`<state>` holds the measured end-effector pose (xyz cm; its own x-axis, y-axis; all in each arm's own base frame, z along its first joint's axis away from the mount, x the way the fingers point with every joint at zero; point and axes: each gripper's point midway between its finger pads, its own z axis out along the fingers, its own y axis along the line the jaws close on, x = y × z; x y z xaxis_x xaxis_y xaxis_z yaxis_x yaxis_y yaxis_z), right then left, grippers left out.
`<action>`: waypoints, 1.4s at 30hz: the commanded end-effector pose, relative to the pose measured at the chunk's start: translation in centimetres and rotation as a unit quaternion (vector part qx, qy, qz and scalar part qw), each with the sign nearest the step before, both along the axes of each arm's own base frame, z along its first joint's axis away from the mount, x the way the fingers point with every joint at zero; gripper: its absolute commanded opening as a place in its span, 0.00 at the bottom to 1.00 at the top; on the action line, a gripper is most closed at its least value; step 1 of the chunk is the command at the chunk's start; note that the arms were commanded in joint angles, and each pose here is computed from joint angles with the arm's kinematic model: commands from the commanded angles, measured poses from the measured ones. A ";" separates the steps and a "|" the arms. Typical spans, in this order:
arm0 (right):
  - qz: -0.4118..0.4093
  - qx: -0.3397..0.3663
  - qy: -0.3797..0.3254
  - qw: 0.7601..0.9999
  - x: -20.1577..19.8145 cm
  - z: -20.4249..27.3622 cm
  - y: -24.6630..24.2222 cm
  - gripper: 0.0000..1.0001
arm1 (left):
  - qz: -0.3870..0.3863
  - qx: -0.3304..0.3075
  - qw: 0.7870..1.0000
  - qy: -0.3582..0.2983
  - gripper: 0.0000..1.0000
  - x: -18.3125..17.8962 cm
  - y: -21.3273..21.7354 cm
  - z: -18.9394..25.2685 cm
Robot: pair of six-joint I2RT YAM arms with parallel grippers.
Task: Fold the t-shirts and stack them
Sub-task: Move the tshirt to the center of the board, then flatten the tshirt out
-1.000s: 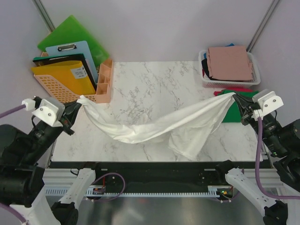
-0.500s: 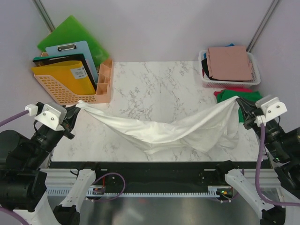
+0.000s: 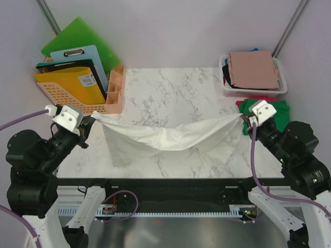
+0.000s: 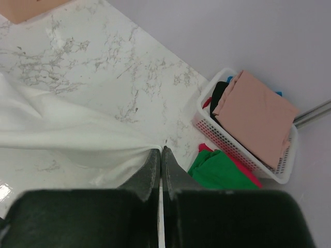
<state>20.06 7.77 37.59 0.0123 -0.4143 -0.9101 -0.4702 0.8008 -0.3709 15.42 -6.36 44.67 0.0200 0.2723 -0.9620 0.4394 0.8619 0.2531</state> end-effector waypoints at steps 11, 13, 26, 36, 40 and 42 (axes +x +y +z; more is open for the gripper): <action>0.037 0.059 -0.082 0.994 -4.0 7.1 0.0 0.00 | 0.008 0.009 0.994 -0.109 0.02 -6.6 0.4 4.4; 0.026 0.050 -0.084 0.995 -3.2 6.9 -0.3 0.00 | 0.014 0.008 0.994 -0.109 0.02 -6.1 0.5 4.9; 0.013 -0.033 0.006 0.999 7.8 -4.1 2.9 0.00 | -0.003 -0.006 0.997 0.073 0.02 8.4 -0.2 -4.4; -0.023 -0.064 0.066 0.995 17.4 -14.9 5.2 0.00 | 0.030 0.032 0.989 0.140 0.02 14.0 1.4 -13.6; -0.062 -0.083 0.082 0.991 21.4 -18.0 5.3 0.00 | 0.056 0.038 0.987 0.145 0.02 15.6 2.3 -15.6; -0.083 -0.093 0.082 0.989 22.6 -18.8 4.9 0.04 | 0.057 0.033 0.985 0.157 0.02 15.9 2.2 -16.4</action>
